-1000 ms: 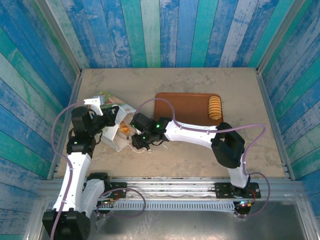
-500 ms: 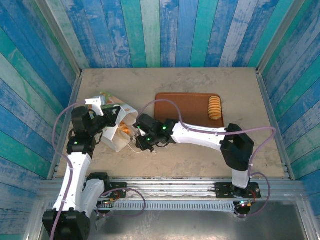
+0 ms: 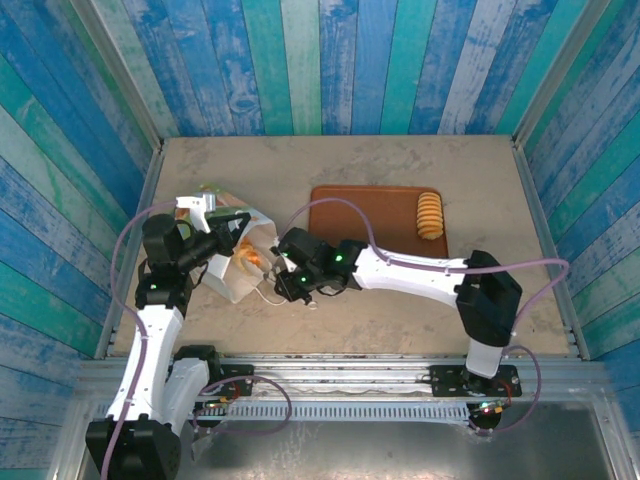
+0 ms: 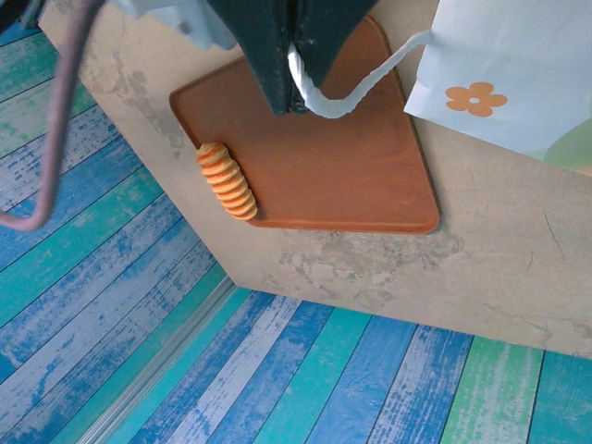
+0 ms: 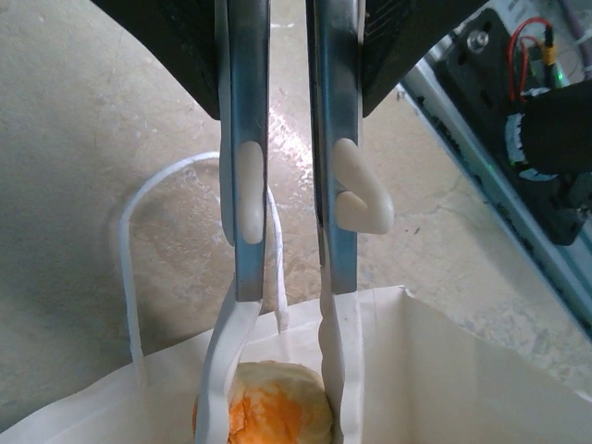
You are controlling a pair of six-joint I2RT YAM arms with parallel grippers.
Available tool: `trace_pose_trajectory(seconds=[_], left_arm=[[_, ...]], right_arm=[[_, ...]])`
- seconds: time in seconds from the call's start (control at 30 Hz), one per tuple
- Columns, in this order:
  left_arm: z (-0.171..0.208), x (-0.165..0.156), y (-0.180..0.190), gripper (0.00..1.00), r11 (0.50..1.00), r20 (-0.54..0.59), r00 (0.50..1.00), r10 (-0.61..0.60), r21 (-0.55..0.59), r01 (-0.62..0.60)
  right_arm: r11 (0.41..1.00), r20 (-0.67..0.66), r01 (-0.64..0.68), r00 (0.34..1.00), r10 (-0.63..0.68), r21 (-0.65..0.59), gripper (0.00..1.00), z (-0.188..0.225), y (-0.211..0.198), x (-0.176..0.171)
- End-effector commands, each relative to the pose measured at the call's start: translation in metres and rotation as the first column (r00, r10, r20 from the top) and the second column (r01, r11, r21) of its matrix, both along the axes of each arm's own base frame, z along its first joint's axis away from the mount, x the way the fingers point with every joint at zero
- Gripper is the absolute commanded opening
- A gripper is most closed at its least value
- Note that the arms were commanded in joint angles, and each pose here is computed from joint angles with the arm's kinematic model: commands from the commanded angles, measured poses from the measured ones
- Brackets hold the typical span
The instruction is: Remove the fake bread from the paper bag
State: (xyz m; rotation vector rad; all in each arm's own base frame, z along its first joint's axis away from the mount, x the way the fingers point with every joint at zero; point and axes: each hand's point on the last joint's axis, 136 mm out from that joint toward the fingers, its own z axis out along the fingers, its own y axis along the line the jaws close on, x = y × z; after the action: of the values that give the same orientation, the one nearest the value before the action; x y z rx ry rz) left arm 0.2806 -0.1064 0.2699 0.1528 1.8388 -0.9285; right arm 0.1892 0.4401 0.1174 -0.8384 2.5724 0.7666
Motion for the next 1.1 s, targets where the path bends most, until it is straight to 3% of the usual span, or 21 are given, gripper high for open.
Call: trace_pose_trajectory(seconds=[0.0, 0.27, 0.43, 0.7, 0.9, 1.07], left_arm=[[0.003, 0.001, 0.001, 0.0, 1.0, 0.019, 1.0, 0.003, 0.006, -0.003], [0.001, 0.002, 0.004, 0.0, 1.0, 0.014, 1.0, 0.02, 0.015, -0.02], [0.001, 0.003, 0.005, 0.0, 0.999, 0.013, 1.0, 0.027, 0.018, -0.027], [0.001, 0.003, 0.007, 0.0, 0.999, 0.012, 0.999, 0.04, 0.022, -0.04], [0.0, 0.004, 0.007, 0.0, 0.999, 0.009, 0.999, 0.043, 0.023, -0.043], [0.0, 0.003, 0.007, 0.0, 0.999, 0.011, 0.999, 0.042, 0.023, -0.043]], right_arm=[[1.0, -0.006, -0.016, 1.0, 0.015, -0.012, 0.38, -0.007, 0.01, 0.0], [0.999, 0.021, -0.015, 1.0, 0.016, -0.038, 0.59, -0.009, 0.009, 0.006], [0.997, 0.025, -0.023, 0.999, 0.025, -0.073, 0.63, -0.015, 0.009, 0.01], [0.996, 0.007, -0.05, 0.999, 0.051, -0.071, 0.54, -0.017, 0.014, 0.007], [0.993, 0.02, -0.051, 0.998, 0.053, -0.104, 0.55, -0.017, 0.006, 0.007], [0.993, 0.027, -0.046, 0.998, 0.049, -0.108, 0.41, -0.015, 0.004, 0.006]])
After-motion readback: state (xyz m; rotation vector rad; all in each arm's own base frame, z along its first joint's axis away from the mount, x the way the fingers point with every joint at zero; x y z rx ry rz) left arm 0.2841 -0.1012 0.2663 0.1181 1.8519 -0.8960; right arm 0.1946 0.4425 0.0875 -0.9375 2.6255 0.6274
